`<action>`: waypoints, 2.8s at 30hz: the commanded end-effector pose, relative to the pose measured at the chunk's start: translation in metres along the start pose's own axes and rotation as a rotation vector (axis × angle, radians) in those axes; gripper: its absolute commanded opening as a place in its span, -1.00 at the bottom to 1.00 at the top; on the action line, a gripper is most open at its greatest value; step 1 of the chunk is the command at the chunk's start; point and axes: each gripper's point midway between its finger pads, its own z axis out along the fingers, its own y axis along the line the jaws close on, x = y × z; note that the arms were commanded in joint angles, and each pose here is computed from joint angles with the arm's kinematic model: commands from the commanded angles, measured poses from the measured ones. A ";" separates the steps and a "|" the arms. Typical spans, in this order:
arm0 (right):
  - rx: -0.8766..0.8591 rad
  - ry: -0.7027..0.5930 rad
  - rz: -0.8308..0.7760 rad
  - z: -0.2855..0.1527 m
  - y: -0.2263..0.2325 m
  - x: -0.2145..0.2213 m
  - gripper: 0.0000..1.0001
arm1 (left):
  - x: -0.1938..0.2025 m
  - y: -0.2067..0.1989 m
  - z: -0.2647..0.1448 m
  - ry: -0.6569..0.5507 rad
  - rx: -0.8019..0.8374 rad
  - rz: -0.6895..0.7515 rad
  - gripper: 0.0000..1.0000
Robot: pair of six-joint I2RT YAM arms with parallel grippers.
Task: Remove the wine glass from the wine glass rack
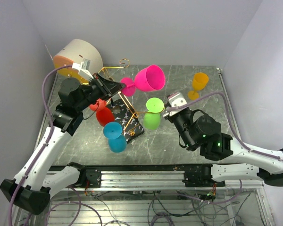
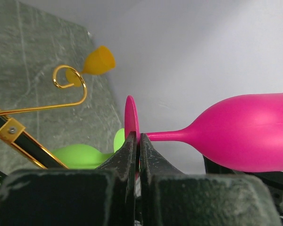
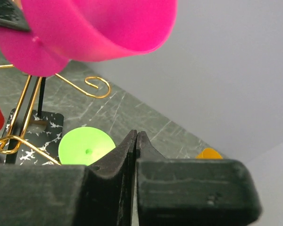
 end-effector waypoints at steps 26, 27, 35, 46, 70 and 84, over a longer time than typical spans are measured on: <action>-0.770 0.103 0.831 0.078 -0.020 -0.039 -0.20 | -0.033 0.015 -0.041 -0.197 -0.165 0.300 -0.86; -0.798 0.102 0.838 0.075 -0.017 -0.040 -0.19 | -0.033 0.015 -0.040 -0.193 -0.161 0.300 -0.86; -0.830 0.133 0.855 0.078 -0.009 -0.031 -0.19 | -0.033 0.008 -0.031 -0.179 -0.127 0.294 -0.86; -0.830 0.166 0.860 0.087 -0.003 -0.021 -0.19 | -0.035 0.002 -0.019 -0.159 -0.093 0.279 -0.86; -0.392 0.123 0.796 0.130 -0.072 -0.033 -1.00 | -0.053 0.009 -0.015 -0.166 -0.200 0.372 0.15; 0.425 0.512 0.900 0.183 -0.284 0.179 -1.00 | -0.084 0.048 -0.096 -0.375 -0.518 0.610 0.05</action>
